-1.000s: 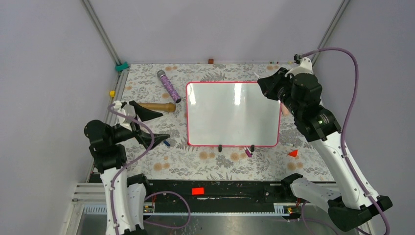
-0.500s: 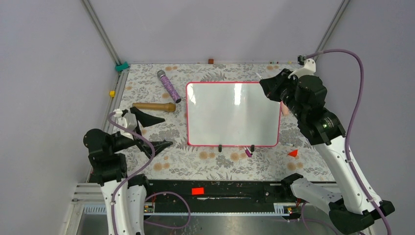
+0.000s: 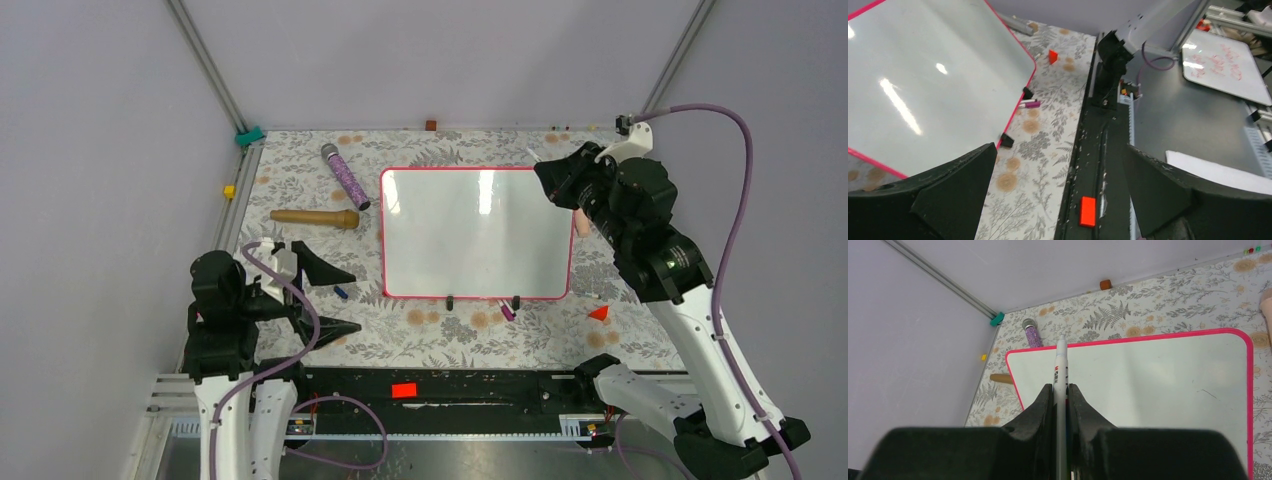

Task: Write a sentence on the whiteboard
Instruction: Hold the whiteboard on the whiteboard stand.

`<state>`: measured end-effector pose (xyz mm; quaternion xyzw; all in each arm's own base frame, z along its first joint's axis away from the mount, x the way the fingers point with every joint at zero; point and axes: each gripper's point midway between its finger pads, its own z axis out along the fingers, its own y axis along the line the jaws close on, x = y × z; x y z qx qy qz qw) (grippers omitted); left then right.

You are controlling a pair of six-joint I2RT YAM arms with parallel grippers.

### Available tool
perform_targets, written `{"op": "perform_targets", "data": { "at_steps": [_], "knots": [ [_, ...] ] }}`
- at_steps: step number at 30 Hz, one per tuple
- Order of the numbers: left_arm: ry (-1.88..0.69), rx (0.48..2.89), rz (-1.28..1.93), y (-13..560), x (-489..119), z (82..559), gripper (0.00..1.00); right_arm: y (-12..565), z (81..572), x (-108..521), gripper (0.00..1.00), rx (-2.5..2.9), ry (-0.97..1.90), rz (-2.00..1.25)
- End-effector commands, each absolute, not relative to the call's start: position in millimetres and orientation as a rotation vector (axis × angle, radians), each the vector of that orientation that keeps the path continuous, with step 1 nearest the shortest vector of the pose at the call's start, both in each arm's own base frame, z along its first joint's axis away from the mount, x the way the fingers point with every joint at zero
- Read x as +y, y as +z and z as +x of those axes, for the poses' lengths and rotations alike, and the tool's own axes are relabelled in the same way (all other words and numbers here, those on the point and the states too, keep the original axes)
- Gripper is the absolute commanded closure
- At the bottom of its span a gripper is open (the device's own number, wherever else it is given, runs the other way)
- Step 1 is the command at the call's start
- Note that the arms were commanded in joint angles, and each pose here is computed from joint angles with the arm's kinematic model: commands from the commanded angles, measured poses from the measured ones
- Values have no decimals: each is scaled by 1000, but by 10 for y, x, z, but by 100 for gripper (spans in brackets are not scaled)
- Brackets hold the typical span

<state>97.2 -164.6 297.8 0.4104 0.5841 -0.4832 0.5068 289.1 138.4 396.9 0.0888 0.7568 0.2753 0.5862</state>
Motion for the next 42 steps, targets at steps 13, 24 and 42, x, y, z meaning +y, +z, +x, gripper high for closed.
{"op": "perform_targets", "data": {
  "at_steps": [13,24,42],
  "knots": [
    [-869,1462,1050,3048,-1557,734,1,4232,2784,1297,100,1686,633,200],
    [-971,1481,1032,3062,-1591,804,1,4183,2800,1299,100,1689,634,208],
    [-1035,1271,1160,2882,-1689,618,1,4158,2779,1283,100,1690,621,195]
  ]
}}
